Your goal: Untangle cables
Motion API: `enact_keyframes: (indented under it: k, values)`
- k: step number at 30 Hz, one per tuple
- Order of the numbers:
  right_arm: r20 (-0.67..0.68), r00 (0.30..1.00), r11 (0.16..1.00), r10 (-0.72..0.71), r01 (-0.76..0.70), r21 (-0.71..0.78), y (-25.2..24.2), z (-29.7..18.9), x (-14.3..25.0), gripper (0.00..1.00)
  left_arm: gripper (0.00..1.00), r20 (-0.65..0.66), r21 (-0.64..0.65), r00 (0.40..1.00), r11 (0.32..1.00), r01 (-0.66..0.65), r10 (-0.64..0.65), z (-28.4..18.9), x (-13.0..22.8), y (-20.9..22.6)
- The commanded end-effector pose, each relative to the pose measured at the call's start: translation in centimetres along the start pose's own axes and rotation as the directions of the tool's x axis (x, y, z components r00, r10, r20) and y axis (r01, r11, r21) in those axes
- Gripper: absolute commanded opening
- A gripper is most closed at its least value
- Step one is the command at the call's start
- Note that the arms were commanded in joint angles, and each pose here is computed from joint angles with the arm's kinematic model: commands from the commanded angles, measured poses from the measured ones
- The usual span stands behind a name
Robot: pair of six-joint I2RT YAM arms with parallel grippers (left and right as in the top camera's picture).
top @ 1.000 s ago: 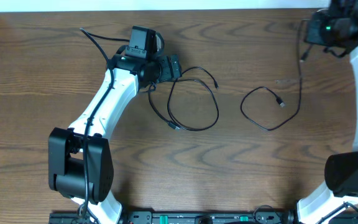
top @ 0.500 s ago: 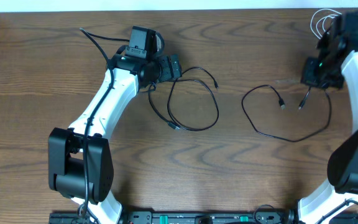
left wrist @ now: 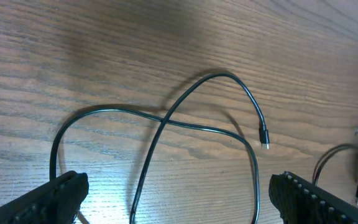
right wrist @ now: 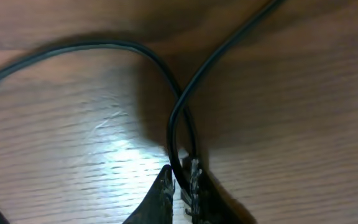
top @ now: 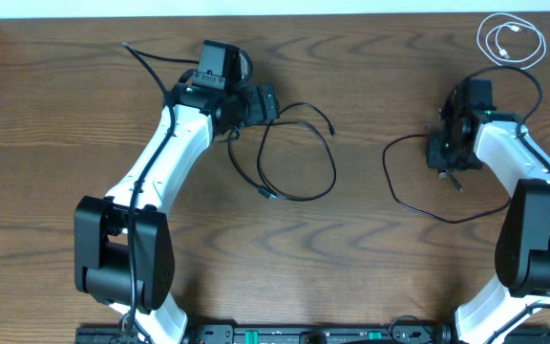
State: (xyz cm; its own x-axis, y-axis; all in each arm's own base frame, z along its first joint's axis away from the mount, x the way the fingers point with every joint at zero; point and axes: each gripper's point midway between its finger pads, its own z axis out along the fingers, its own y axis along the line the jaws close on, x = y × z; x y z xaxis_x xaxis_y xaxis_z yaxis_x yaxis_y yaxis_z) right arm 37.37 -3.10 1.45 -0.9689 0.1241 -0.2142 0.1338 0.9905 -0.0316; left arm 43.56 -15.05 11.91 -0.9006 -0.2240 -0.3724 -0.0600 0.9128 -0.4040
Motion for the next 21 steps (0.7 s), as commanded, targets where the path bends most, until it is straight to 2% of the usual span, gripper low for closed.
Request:
enact_keyframes:
  k: [1,2,4,7,9,12,15,18,19,21]
  values:
    - [0.005,1.000,0.999,0.018,-0.018,0.049,-1.1,0.1,-0.1,0.16,0.98,0.010,-0.005,1.000,1.000,0.006,-0.006,-0.2,-0.4,0.1]
    - [0.006,1.000,0.999,0.018,-0.019,0.050,-1.2,0.1,-0.1,0.19,0.98,0.010,-0.005,1.000,1.000,0.006,-0.006,-0.2,-0.4,0.1]
    - [0.004,1.000,0.999,0.019,-0.019,0.051,-1.2,0.1,0.0,0.39,0.98,0.010,-0.005,1.000,1.000,0.006,-0.006,-0.2,-0.4,0.1]
    - [0.004,0.999,0.998,0.036,-0.036,0.051,-1.2,0.2,0.0,0.47,0.98,0.010,-0.005,1.000,1.000,0.006,-0.006,-0.2,-0.4,0.1]
    - [-0.002,0.998,0.997,0.063,-0.062,0.051,-1.2,0.5,0.2,0.47,0.98,0.010,-0.005,1.000,1.000,0.006,-0.006,-0.2,-0.4,0.1]
    - [-0.030,0.995,0.995,0.092,-0.090,0.051,-1.1,1.4,0.8,0.43,0.98,0.010,-0.004,1.000,1.000,0.006,-0.006,-0.2,-0.4,0.1]
    - [-0.059,0.992,0.994,0.108,-0.106,0.036,-0.8,2.1,1.4,0.32,0.98,0.010,-0.005,1.000,1.000,0.006,-0.006,-0.2,-0.4,0.1]
    - [-0.059,0.990,0.991,0.128,-0.127,0.030,-0.6,2.1,1.4,0.27,0.98,0.010,-0.004,1.000,1.000,0.006,-0.006,-0.2,-0.4,0.1]
    - [-0.060,0.990,0.991,0.129,-0.127,0.031,-0.6,2.1,1.5,0.23,0.98,0.010,-0.004,1.000,1.000,0.006,-0.006,-0.2,-0.4,0.1]
    - [-0.062,0.987,0.988,0.150,-0.148,0.039,-0.8,2.2,1.6,0.02,0.98,0.010,-0.005,1.000,1.000,0.006,-0.006,-0.2,-0.4,0.1]
